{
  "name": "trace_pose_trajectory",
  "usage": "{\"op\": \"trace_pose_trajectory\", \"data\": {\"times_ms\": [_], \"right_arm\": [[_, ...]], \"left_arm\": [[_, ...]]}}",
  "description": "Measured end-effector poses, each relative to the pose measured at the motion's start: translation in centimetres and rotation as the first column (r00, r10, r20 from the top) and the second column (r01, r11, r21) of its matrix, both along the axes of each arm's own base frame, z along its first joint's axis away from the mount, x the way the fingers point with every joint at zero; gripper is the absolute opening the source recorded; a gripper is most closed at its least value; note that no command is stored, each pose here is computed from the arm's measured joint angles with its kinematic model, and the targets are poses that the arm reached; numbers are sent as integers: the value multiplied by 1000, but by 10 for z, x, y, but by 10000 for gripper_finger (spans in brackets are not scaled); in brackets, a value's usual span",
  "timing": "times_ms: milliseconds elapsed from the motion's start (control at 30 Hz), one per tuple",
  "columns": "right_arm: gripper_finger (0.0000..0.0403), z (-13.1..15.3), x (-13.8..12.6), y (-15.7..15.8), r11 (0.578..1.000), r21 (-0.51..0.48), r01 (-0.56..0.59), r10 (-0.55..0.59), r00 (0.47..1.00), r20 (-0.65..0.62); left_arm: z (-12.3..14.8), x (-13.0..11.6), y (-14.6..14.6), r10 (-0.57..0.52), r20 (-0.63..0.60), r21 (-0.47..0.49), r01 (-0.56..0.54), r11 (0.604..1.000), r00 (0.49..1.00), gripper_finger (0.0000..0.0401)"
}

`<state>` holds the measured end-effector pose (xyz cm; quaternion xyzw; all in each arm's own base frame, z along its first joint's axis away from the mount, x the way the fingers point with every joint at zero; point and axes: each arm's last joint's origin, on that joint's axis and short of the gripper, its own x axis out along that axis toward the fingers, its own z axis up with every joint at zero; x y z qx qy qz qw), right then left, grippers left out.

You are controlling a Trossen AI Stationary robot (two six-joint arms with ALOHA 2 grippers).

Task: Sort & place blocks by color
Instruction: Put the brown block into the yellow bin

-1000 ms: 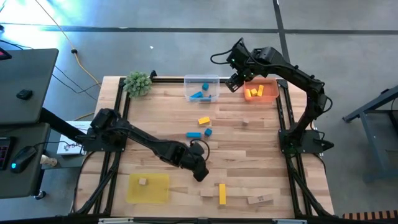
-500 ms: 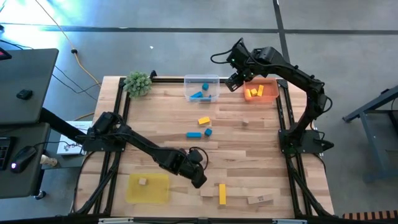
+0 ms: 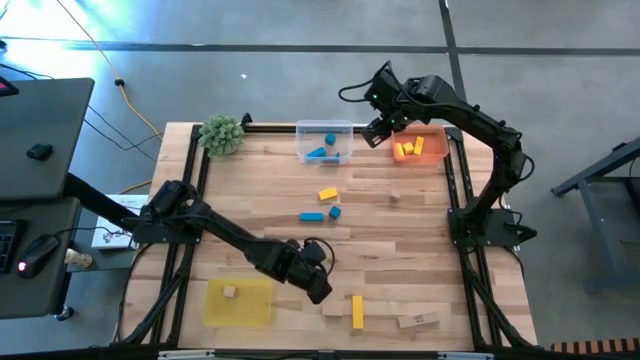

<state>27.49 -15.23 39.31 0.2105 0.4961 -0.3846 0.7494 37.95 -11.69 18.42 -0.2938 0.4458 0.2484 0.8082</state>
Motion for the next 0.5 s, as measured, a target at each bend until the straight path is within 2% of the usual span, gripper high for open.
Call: {"op": "trace_pose_trajectory", "data": {"times_ms": [200, 500], "right_arm": [[158, 0, 3, 6, 1000, -4, -21, 21, 1000, -3], [158, 0, 6, 12, 999, -6, -45, 45, 999, -4]], "left_arm": [[0, 2, 6, -13, -20, -67, 12, 998, 1000, 181], [-12, 13, 1, -21, 31, -98, 24, 995, 999, 213]]}}
